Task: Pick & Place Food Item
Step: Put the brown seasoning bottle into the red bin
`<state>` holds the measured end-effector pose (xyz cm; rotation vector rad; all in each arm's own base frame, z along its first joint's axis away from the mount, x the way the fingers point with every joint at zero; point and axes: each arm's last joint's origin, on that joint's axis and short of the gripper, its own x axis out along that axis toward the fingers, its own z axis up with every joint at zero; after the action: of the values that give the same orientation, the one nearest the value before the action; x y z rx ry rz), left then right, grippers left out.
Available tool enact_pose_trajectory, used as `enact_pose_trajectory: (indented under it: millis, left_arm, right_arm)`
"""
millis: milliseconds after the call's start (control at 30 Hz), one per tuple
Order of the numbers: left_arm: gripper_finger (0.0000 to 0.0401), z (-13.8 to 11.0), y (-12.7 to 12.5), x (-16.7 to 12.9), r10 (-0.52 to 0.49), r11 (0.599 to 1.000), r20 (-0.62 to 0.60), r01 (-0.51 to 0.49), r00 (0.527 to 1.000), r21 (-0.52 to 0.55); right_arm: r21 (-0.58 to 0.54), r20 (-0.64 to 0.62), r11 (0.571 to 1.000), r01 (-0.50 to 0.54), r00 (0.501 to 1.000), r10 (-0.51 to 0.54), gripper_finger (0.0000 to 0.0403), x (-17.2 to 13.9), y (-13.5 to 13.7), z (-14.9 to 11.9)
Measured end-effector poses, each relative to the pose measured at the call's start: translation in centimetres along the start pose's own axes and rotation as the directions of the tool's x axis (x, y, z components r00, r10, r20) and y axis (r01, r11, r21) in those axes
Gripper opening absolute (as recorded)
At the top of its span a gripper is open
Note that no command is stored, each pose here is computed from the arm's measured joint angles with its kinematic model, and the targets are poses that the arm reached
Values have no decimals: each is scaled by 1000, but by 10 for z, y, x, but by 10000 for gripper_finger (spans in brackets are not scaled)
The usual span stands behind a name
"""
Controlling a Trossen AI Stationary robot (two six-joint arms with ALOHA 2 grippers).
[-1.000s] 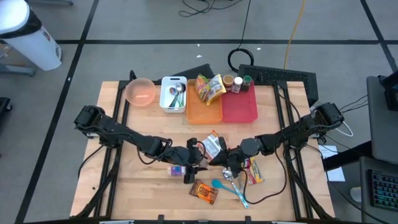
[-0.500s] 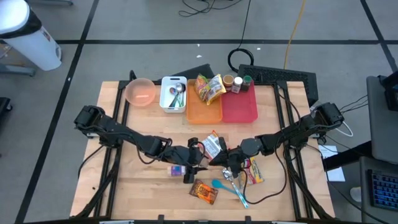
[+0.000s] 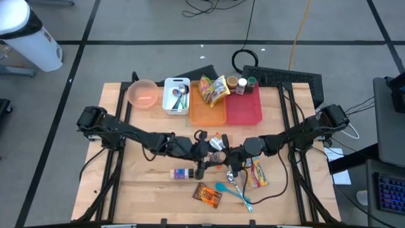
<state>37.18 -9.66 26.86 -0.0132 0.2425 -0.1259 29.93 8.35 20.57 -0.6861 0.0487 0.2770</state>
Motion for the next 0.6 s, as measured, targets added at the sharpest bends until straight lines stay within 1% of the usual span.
enact_pose_trajectory:
  millis: [167, 300, 400, 467, 533, 600]
  left_arm:
    - [196, -1, 1, -2, 9, 1000, -25, -9, 1000, 11]
    - [196, 8, 3, -14, 44, 999, -31, -43, 999, 21]
    - [196, 14, 0, -30, 84, 996, -82, -82, 993, 32]
    - [196, 17, -3, -42, 117, 993, -114, -115, 986, 32]
    - [196, 20, -5, -55, 138, 990, -157, -138, 978, 9]
    - [196, 20, -6, -63, 139, 988, -195, -149, 971, -41]
  right_arm:
    - [3, -21, 1000, -27, 999, 27, 0, 0, 2, -3]
    - [6, -25, 1000, -22, 999, 22, 0, 0, 2, -3]
    - [6, -32, 1000, -29, 999, 29, 0, 0, 2, -4]
    - [6, -47, 1000, -9, 999, 9, 4, 0, 2, -4]
    - [4, -65, 1000, 15, 998, -15, 14, 0, 1, -5]
    - [2, -76, 999, 35, 997, -35, 31, -1, 0, -5]
